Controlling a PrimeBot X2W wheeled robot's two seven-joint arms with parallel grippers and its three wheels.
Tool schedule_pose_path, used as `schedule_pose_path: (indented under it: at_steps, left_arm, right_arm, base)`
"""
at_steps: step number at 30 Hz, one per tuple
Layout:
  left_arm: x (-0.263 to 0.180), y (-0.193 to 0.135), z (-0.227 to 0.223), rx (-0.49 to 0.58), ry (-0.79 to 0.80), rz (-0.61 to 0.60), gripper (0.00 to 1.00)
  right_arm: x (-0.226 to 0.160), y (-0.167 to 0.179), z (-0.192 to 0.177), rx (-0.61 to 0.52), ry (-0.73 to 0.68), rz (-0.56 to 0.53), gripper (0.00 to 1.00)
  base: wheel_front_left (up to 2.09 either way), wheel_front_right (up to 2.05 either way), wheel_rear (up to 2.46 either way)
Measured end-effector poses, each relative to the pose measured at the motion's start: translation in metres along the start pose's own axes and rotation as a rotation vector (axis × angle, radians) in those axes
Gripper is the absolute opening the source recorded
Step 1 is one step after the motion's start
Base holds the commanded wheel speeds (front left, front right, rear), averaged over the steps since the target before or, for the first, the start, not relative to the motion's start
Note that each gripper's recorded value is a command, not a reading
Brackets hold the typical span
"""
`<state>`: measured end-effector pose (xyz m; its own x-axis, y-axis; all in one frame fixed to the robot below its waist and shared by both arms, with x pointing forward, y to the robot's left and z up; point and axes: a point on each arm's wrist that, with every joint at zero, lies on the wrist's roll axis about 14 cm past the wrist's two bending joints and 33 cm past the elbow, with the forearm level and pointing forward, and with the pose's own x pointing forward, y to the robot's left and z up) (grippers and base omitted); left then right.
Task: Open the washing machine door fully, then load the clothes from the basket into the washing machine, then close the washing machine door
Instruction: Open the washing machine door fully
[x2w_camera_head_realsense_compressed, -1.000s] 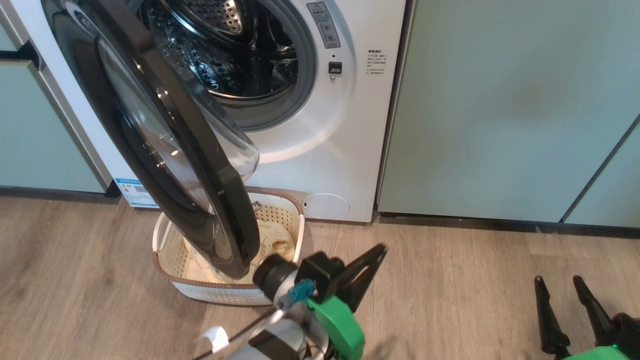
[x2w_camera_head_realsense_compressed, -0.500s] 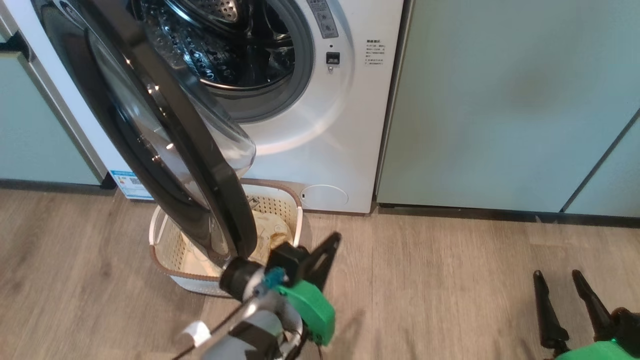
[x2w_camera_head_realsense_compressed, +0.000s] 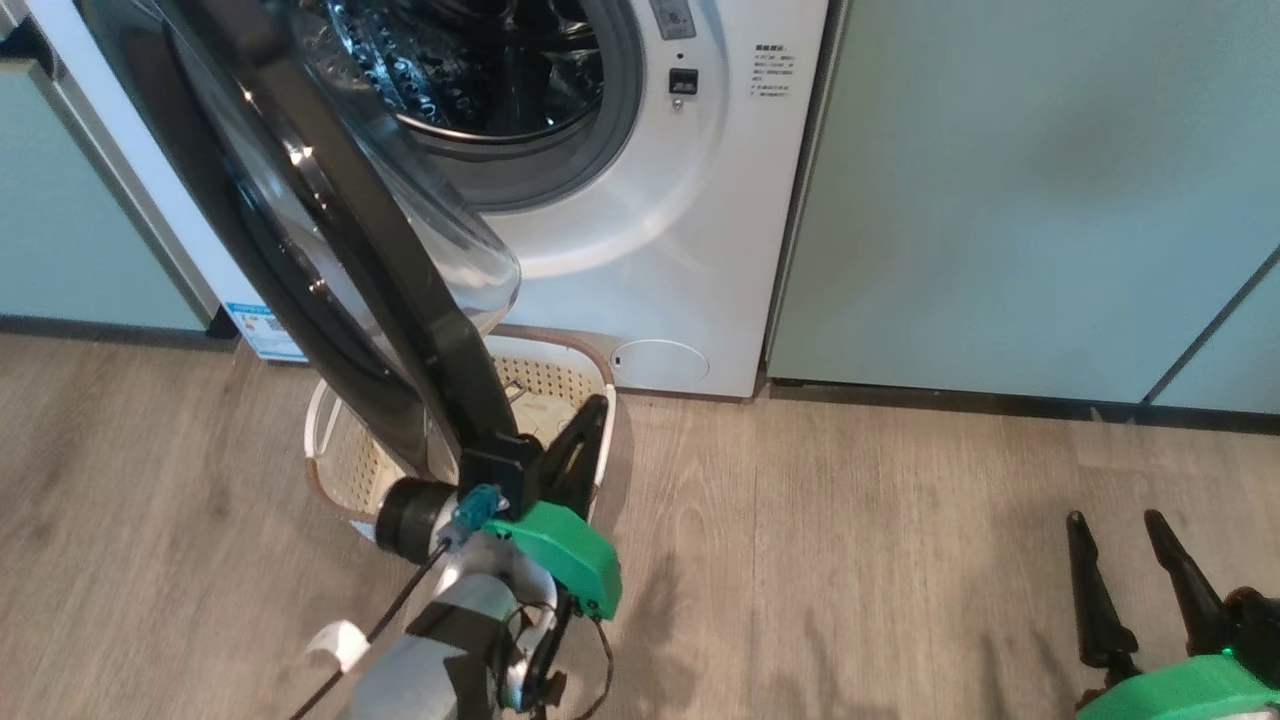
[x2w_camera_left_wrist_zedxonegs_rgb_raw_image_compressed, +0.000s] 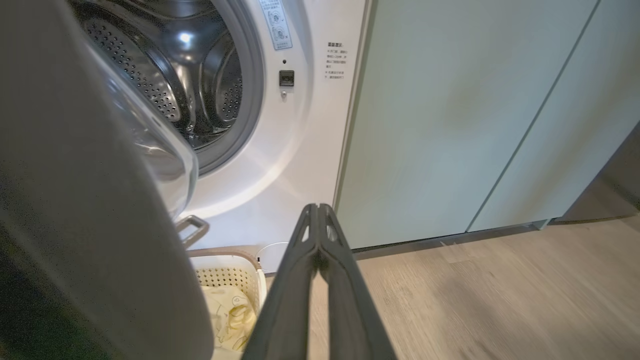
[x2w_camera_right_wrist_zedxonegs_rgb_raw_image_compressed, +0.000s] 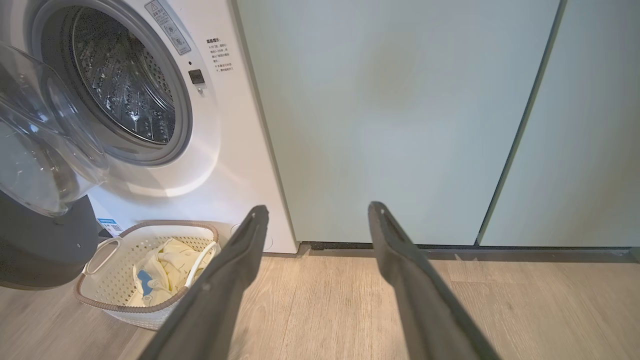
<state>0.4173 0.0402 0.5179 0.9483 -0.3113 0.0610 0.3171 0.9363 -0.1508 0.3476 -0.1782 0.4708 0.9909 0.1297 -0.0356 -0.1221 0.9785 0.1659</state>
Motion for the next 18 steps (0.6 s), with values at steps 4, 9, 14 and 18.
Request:
schedule_pose_path:
  at_steps: [4, 9, 14, 18]
  left_arm:
    - [0.001, 0.015, 0.000, 0.009, -0.002, 0.042, 0.00]
    - [0.001, 0.032, 0.000, 0.007, -0.006, 0.091, 0.00]
    - [0.001, 0.041, 0.008, -0.006, -0.032, 0.120, 0.00]
    - [-0.001, 0.045, 0.013, -0.014, -0.046, 0.136, 0.00]
  right_arm:
    - [0.004, 0.002, -0.003, 0.001, 0.010, 0.009, 1.00]
    - [0.009, 0.006, -0.004, 0.003, 0.014, 0.023, 1.00]
    - [0.015, 0.010, -0.003, 0.002, 0.011, 0.036, 1.00]
    - [0.017, 0.013, -0.004, 0.001, 0.012, 0.049, 1.00]
  base:
    - [0.00, 0.00, 0.00]
    - [0.00, 0.00, 0.00]
    - [0.00, 0.00, 0.00]
    - [0.00, 0.00, 0.00]
